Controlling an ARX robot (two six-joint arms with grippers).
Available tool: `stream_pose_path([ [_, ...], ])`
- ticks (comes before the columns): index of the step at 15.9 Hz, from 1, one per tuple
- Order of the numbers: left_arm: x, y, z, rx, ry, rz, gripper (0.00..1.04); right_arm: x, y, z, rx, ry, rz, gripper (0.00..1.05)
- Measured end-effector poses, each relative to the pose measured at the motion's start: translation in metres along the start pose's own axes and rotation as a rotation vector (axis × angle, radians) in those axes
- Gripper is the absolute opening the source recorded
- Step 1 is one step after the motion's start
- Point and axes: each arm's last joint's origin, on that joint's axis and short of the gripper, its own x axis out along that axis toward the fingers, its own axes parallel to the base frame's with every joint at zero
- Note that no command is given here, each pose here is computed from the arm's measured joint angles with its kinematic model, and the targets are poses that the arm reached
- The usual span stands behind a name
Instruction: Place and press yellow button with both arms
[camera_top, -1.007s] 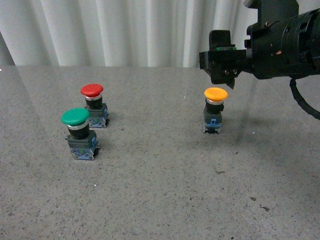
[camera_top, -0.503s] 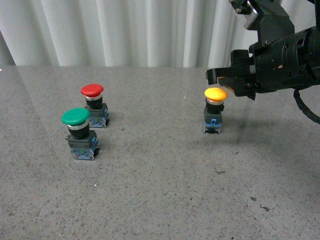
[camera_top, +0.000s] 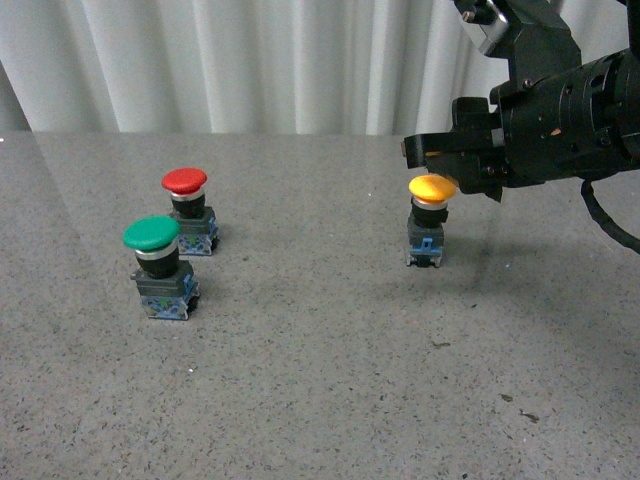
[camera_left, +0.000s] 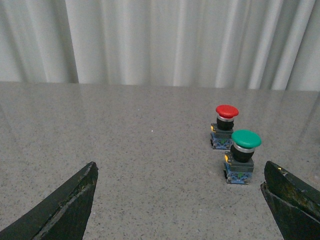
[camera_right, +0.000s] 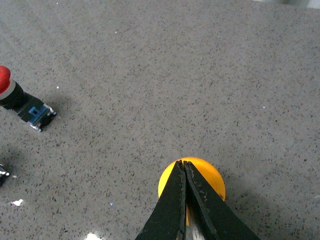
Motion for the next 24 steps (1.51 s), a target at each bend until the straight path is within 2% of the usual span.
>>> stream_pose_path([
  [6, 0.000, 0.000, 0.000, 0.000, 0.000, 0.000, 0.98, 0.005, 0.003, -0.009, -0.017, 0.044, 0.010, 0.02],
  [18, 0.000, 0.000, 0.000, 0.000, 0.000, 0.000, 0.98, 0.009, -0.004, -0.011, -0.029, 0.092, -0.015, 0.02],
  [22, 0.000, 0.000, 0.000, 0.000, 0.000, 0.000, 0.98, -0.004, -0.008, -0.001, -0.011, 0.044, -0.011, 0.02],
  [24, 0.000, 0.000, 0.000, 0.000, 0.000, 0.000, 0.98, -0.023, -0.010, 0.018, 0.019, -0.063, 0.006, 0.02],
])
